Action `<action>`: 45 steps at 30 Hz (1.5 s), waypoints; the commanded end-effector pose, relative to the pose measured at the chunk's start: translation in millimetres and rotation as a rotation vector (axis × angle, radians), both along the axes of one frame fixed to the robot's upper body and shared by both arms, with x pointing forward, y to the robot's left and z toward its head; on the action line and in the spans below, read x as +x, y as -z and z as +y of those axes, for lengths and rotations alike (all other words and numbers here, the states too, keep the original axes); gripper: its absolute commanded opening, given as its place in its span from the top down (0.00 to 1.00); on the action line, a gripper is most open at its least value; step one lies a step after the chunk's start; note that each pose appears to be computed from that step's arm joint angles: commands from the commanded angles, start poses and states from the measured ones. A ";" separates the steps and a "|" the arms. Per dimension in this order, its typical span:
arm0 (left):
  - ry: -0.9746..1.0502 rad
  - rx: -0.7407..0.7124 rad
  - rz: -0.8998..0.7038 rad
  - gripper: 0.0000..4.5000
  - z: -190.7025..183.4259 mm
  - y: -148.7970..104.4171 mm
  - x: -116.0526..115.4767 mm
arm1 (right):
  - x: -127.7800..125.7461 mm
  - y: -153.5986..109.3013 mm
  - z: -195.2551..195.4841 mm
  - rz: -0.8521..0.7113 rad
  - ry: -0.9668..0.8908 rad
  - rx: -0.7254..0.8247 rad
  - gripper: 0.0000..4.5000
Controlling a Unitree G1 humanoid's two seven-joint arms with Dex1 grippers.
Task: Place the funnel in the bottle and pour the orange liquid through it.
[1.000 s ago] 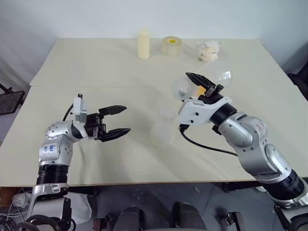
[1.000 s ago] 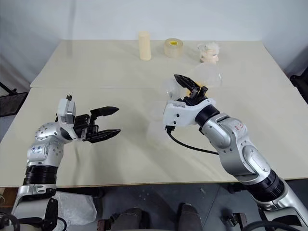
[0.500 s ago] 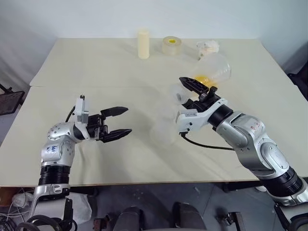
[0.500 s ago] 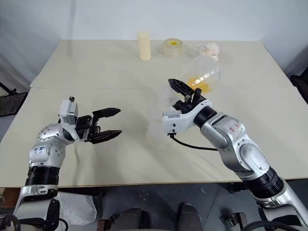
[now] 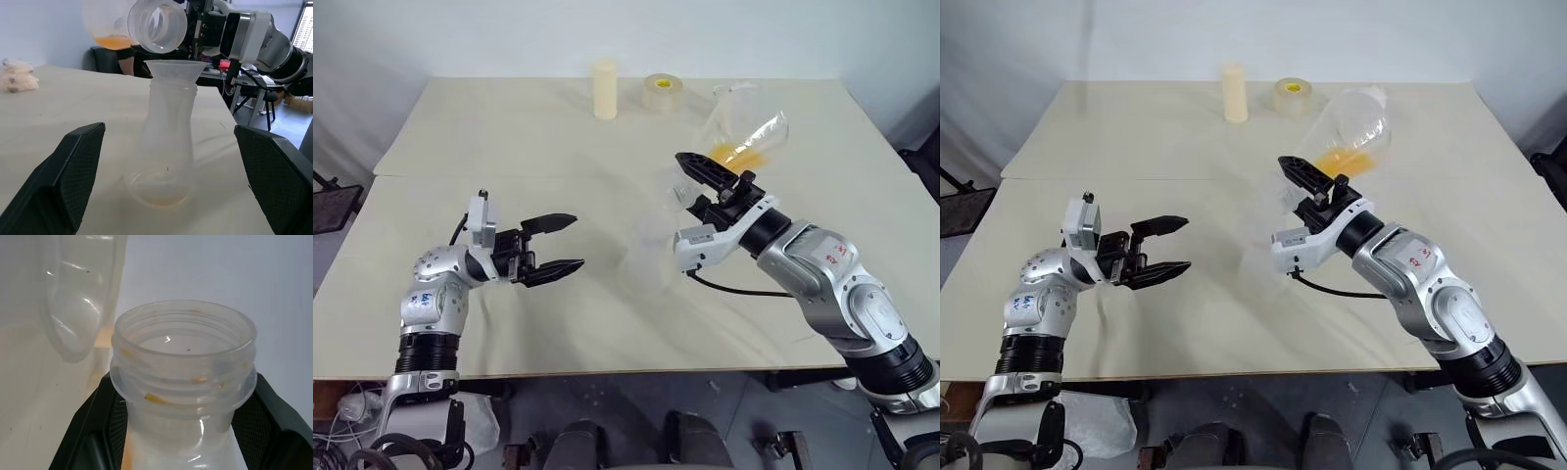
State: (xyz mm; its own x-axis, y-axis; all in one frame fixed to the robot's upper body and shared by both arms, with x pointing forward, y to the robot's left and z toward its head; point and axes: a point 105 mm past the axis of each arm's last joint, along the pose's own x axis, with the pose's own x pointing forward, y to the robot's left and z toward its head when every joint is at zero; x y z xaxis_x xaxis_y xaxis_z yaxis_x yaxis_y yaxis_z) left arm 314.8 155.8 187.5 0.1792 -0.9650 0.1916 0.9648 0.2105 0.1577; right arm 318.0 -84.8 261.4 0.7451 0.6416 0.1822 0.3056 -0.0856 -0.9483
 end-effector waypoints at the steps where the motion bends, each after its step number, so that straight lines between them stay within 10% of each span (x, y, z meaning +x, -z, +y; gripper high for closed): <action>1: 0.017 -0.011 -0.038 0.00 -2.8 -9.0 -0.7 | -6.3 -24.1 -2.7 -0.105 -0.008 0.016 0.45; 45: 0.026 -0.018 -0.039 0.00 -3.8 -9.6 4.6 | -6.4 -19.3 5.8 -0.205 -0.067 -0.104 0.45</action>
State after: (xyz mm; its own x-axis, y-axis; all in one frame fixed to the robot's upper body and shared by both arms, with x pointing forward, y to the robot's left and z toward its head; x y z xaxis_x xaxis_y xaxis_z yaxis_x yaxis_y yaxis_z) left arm 319.6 153.8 191.0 0.1649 -0.9641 0.2084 0.9665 0.2001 0.1610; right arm 317.2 -75.0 260.3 0.6762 0.7139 0.1820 0.4273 -0.1789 -0.8862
